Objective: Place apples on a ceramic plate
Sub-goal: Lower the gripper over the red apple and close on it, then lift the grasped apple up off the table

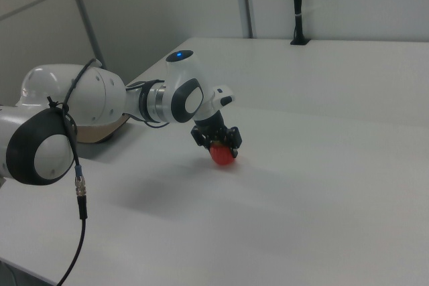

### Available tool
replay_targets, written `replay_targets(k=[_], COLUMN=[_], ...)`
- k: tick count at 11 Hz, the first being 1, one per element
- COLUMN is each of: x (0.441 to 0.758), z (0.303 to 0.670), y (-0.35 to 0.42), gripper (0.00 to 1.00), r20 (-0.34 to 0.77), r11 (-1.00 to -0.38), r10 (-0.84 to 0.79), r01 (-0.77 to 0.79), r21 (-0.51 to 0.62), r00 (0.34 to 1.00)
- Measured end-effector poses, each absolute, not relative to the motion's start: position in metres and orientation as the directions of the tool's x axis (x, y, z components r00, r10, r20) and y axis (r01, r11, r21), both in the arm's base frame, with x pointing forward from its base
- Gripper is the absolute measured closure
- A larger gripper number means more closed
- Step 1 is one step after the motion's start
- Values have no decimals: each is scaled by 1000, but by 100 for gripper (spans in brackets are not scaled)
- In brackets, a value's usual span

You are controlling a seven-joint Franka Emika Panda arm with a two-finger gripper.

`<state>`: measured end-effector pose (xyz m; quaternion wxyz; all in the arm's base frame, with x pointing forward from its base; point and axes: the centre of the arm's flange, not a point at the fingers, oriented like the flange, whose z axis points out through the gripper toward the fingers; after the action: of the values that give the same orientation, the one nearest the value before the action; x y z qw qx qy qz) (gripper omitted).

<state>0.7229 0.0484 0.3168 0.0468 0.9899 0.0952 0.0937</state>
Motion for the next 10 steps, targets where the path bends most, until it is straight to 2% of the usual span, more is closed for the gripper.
replay_targets(k=[2,4,6,10], x=[723,724,715,668], z=[318,335,384,511], y=[48,48,47,58], gripper=[24,24,24,24], r20=[178,202,204,197], r11=[-978,-978,-979,-986], r10=[197,197,190,163], r01=[179,176,169,152], r21=[111,113,118,67], r00=[964,959,960,967])
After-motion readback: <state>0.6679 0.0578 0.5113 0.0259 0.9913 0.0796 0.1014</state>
